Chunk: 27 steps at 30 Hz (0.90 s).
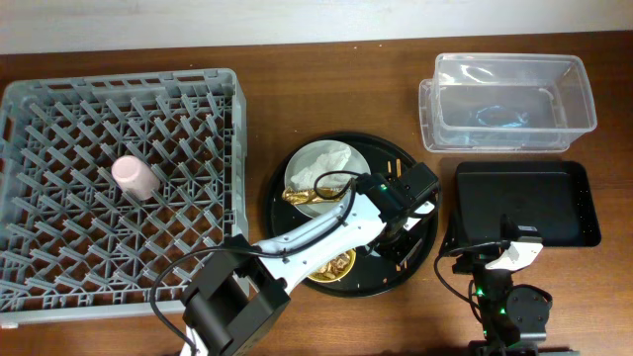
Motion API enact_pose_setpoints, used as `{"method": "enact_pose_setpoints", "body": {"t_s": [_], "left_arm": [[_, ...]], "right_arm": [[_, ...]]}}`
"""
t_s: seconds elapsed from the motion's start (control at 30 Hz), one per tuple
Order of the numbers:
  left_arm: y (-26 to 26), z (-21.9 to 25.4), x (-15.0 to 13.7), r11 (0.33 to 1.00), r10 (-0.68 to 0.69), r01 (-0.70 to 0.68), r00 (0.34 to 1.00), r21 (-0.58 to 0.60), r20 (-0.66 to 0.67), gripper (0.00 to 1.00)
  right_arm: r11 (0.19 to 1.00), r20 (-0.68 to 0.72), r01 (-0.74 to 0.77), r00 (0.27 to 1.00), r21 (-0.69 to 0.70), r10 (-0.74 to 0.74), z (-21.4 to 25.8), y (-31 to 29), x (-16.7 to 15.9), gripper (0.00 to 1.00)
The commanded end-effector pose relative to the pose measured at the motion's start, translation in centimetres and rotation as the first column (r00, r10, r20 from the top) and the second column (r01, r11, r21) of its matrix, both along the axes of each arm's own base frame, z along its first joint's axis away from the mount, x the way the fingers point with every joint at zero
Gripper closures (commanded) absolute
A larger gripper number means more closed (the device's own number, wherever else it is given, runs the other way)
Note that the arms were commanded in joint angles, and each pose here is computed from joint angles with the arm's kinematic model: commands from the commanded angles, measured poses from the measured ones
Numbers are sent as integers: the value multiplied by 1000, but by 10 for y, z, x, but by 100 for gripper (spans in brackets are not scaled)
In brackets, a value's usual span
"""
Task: Sort waste into correct bins and load items into the dishwasher rack
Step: 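Move the left gripper to the blue cup and grasp it, then carry the blue cup to the rack's back-left corner and lower it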
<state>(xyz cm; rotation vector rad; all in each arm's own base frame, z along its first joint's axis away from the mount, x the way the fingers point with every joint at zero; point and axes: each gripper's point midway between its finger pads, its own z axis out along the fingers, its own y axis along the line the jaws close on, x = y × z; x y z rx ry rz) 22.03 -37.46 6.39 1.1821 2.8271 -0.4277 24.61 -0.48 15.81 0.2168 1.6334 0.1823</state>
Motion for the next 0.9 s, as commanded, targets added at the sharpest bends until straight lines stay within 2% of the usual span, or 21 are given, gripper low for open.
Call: {"method": "enact_pose_setpoints", "body": {"t_s": [0.0,0.27,0.53,0.67,0.77,0.87], "left_arm": [[-2,-3,0,1000,2,-2,1000,2,5,100],[-16,24,9,998,34,-33,999,-45,24,100],[-18,101,31,993,71,-64,995,-104,64,100],[7,138,63,981,159,-148,984,-126,84,100],[50,163,110,949,296,-278,949,-151,110,100],[105,185,160,875,462,-436,882,-212,94,100]], "right_arm": [[1000,-4,-4,1000,-10,4,-2,1,0,1],[1000,-4,-4,1000,-10,4,-2,1,0,1],[1000,-4,-4,1000,-10,4,-2,1,0,2],[1000,-4,-4,1000,-10,4,-2,1,0,1],[1000,-4,-4,1000,-10,4,-2,1,0,1],[1000,-4,-4,1000,-10,4,-2,1,0,1]]}}
